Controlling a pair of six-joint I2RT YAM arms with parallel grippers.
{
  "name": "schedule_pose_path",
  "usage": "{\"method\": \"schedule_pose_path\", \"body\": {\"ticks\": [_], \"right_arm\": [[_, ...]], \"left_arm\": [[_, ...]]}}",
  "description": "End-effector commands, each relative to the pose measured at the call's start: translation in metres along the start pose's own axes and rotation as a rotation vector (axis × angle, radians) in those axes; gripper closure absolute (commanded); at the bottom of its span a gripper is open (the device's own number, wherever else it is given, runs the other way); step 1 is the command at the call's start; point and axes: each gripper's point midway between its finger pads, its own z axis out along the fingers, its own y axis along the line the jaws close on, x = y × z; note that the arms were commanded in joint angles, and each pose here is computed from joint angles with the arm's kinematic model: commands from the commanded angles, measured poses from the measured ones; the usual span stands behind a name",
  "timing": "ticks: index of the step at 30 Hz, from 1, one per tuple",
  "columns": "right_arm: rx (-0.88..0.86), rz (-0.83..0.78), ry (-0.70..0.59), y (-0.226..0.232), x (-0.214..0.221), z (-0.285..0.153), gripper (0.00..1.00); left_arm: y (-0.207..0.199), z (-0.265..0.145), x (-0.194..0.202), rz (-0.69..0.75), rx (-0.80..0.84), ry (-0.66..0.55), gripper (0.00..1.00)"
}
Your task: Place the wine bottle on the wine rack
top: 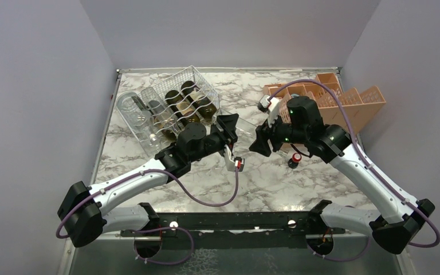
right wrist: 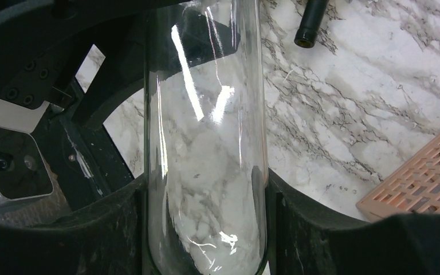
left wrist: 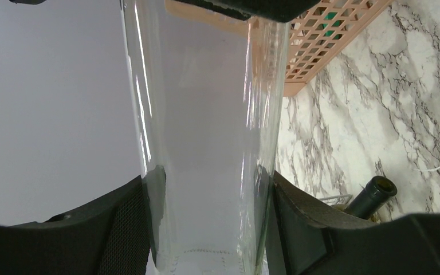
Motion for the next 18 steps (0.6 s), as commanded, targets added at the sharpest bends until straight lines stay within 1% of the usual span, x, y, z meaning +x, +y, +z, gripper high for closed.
{"method": "schedule_pose_path", "body": {"ticks": [1, 2, 3, 4, 6, 7, 13, 15, 18], "right_arm": [[-0.015, 0.015, -0.02, 0.003, -0.01, 0.001, 0.83], [-0.01, 0.017, -0.025, 0.003, -0.011, 0.001, 0.91], [-0.004, 0.015, -0.033, 0.002, -0.014, 0.0, 0.97], [0.003, 0.016, -0.04, 0.001, -0.015, 0.0, 0.99], [0.024, 0.016, -0.068, -0.002, -0.022, -0.002, 0.99], [0.034, 0.015, -0.082, -0.003, -0.025, -0.003, 0.99], [0.119, 0.036, -0.173, -0.016, -0.042, -0.008, 0.99], [0.152, 0.05, -0.192, -0.023, -0.046, -0.005, 0.99], [0.223, 0.087, -0.237, -0.037, -0.058, -0.001, 0.99]], "left_arm": [[0.049, -0.011, -0.011, 0.01, -0.174, -0.043, 0.98], [0.049, -0.011, -0.01, 0.008, -0.179, -0.037, 0.87], [0.048, -0.012, -0.009, 0.001, -0.183, -0.032, 0.68], [0.049, -0.012, -0.008, -0.008, -0.189, -0.027, 0.52], [0.047, -0.013, -0.007, -0.025, -0.192, -0.021, 0.04], [0.046, -0.013, -0.006, -0.03, -0.19, -0.018, 0.02], [0.043, -0.019, 0.0, -0.078, -0.203, 0.016, 0.01], [0.044, -0.023, 0.002, -0.125, -0.22, 0.026, 0.01], [0.05, -0.032, 0.006, -0.239, -0.275, 0.042, 0.01]]}}
